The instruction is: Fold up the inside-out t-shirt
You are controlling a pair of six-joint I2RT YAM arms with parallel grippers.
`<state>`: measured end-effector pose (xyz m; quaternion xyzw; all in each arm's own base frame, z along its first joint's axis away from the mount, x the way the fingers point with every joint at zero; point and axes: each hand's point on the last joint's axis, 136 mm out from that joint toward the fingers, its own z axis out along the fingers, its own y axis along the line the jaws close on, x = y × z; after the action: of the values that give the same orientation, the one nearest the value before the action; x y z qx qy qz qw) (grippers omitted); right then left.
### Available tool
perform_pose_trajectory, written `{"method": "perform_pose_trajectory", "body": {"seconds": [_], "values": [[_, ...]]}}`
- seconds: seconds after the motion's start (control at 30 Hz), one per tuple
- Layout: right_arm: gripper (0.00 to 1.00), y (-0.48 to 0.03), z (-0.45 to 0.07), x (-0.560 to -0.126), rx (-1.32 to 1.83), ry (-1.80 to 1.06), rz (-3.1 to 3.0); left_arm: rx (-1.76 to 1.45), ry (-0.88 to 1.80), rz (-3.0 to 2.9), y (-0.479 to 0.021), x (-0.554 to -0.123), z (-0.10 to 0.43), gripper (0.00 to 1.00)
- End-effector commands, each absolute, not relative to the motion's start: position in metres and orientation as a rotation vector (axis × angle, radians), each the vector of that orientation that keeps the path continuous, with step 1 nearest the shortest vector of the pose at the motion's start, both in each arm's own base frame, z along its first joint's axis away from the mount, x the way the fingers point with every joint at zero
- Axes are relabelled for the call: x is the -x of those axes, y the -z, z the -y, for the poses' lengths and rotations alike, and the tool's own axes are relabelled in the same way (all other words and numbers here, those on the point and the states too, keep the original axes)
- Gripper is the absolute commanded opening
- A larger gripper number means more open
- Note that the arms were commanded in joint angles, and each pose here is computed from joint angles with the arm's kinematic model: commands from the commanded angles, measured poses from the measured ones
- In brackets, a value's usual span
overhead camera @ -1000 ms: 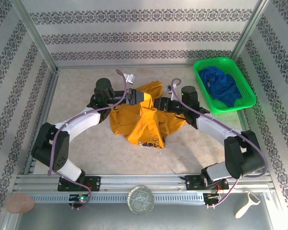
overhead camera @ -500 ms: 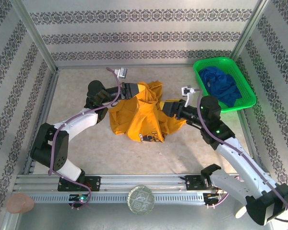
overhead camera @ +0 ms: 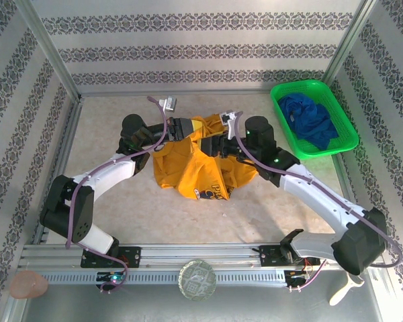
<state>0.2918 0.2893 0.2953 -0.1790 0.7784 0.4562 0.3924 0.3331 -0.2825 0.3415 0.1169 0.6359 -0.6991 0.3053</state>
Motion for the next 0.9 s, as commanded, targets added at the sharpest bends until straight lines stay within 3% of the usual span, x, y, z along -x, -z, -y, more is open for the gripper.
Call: {"method": "perform_pose_trajectory", "body": {"seconds": [0.0,0.03,0.1,0.17,0.2,0.27,0.37,0.47,0.53,0.87], "values": [[0.54,-0.312,-0.303,-0.301,0.492,-1.154,-1.904,-0.362,1.826,-1.618,-0.357,-0.325,0.278,0.0],[0.53,-0.31,-0.306,-0.304,0.493,-1.156,-1.911,-0.36,1.827,-1.619,-0.358,-0.324,0.278,0.0],[0.38,-0.305,-0.311,-0.309,0.494,-1.164,-1.923,-0.357,1.827,-1.619,-0.358,-0.324,0.277,0.0],[0.06,-0.305,-0.312,-0.308,0.497,-1.174,-1.925,-0.349,1.821,-1.626,-0.357,-0.325,0.277,0.0],[0.0,-0.308,-0.31,-0.307,0.495,-1.175,-1.917,-0.343,1.813,-1.635,-0.356,-0.326,0.277,0.0],[0.0,-0.315,-0.299,-0.304,0.477,-1.168,-1.906,-0.329,1.786,-1.658,-0.351,-0.329,0.276,0.01],[0.0,-0.326,-0.278,-0.299,0.439,-1.174,-1.879,-0.27,1.687,-1.698,-0.343,-0.34,0.266,0.31],[0.0,-0.334,-0.259,-0.297,0.399,-1.182,-1.863,-0.213,1.58,-1.697,-0.339,-0.346,0.245,0.5],[0.0,-0.338,-0.251,-0.297,0.378,-1.191,-1.855,-0.213,1.525,-1.711,-0.334,-0.342,0.236,0.58],[0.0,-0.344,-0.249,-0.296,0.35,-1.248,-1.831,-0.435,1.3,-1.929,-0.269,-0.294,0.275,0.65]]}}
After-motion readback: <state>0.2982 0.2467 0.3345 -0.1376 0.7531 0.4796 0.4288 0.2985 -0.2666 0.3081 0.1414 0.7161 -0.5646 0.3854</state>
